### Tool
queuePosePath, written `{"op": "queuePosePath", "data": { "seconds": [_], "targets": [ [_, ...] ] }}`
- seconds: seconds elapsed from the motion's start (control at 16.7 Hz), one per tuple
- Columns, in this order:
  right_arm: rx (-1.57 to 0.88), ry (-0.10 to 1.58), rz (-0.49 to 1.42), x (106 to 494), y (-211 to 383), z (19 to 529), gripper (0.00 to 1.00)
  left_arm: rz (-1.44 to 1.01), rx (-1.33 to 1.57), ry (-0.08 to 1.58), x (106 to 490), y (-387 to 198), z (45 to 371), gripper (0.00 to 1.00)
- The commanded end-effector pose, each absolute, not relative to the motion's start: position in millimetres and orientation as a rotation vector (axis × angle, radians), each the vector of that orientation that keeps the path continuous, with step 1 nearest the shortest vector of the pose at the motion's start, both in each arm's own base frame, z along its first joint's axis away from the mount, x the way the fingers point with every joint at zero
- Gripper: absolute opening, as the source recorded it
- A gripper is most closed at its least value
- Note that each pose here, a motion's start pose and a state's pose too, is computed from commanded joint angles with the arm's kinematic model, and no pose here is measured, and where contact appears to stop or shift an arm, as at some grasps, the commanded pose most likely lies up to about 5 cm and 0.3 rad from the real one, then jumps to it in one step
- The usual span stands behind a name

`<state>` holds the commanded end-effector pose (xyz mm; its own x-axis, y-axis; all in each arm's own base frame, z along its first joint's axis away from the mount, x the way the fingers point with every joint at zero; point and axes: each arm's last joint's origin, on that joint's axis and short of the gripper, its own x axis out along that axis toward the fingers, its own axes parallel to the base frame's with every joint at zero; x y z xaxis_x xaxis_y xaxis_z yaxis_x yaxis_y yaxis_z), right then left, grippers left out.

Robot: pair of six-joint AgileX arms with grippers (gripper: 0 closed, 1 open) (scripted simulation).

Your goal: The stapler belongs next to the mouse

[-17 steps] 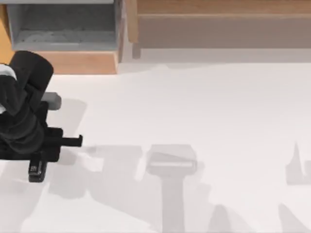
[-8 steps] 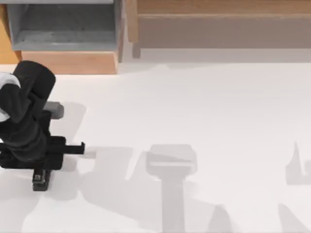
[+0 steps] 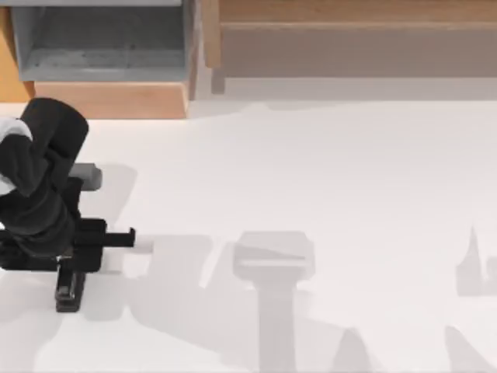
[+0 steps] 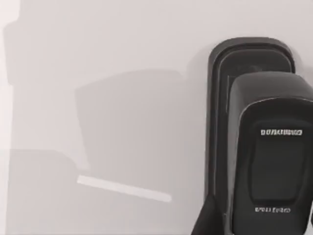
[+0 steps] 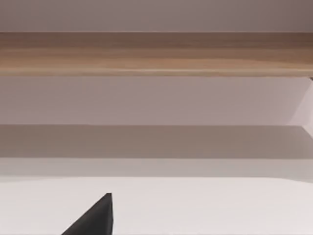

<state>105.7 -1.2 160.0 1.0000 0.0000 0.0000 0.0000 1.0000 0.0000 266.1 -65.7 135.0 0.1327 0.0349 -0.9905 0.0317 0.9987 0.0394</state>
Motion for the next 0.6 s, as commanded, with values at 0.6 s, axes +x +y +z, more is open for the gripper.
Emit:
{"op": "queuePosePath", "data": {
  "seconds": [0.6],
  "targets": [
    [0.000,0.000,0.000,105.7,-1.2,160.0,1.00,0.002,0.055,1.438,266.1,-65.7,135.0,1.00]
  ]
}}
